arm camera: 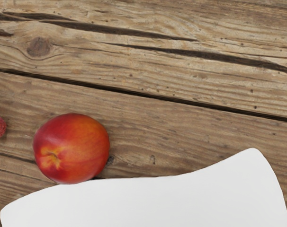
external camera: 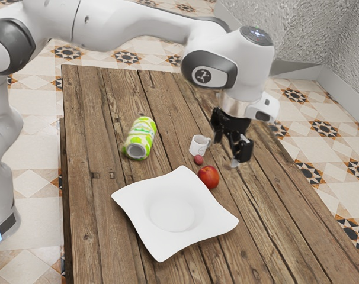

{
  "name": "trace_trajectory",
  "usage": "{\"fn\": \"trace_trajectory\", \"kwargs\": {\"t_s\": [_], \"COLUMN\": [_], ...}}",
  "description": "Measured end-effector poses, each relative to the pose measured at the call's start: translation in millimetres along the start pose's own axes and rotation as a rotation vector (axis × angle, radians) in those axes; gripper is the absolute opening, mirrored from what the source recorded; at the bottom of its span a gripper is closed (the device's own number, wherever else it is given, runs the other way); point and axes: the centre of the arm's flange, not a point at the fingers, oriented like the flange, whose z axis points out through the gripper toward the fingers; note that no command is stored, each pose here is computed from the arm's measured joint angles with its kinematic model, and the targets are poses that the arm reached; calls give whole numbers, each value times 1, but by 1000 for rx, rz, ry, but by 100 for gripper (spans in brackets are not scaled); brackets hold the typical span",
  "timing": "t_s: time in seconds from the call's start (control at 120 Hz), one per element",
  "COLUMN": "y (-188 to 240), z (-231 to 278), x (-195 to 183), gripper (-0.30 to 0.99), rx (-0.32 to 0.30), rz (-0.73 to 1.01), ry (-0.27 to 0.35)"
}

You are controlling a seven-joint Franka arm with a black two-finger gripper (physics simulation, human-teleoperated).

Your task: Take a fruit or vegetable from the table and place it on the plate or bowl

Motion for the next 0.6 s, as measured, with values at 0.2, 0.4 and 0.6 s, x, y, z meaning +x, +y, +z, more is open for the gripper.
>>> {"fn": "trace_trajectory", "kwargs": {"t_s": [0.2,0.4,0.6], "y": [-170,-171,-79], "z": [12,21,32], "x": [61,59,43], "gripper": [67,66,67], "rx": [-60,-64,-72], "rz": [-286,-251,-53], "ry": [-82,-131,-155]}}
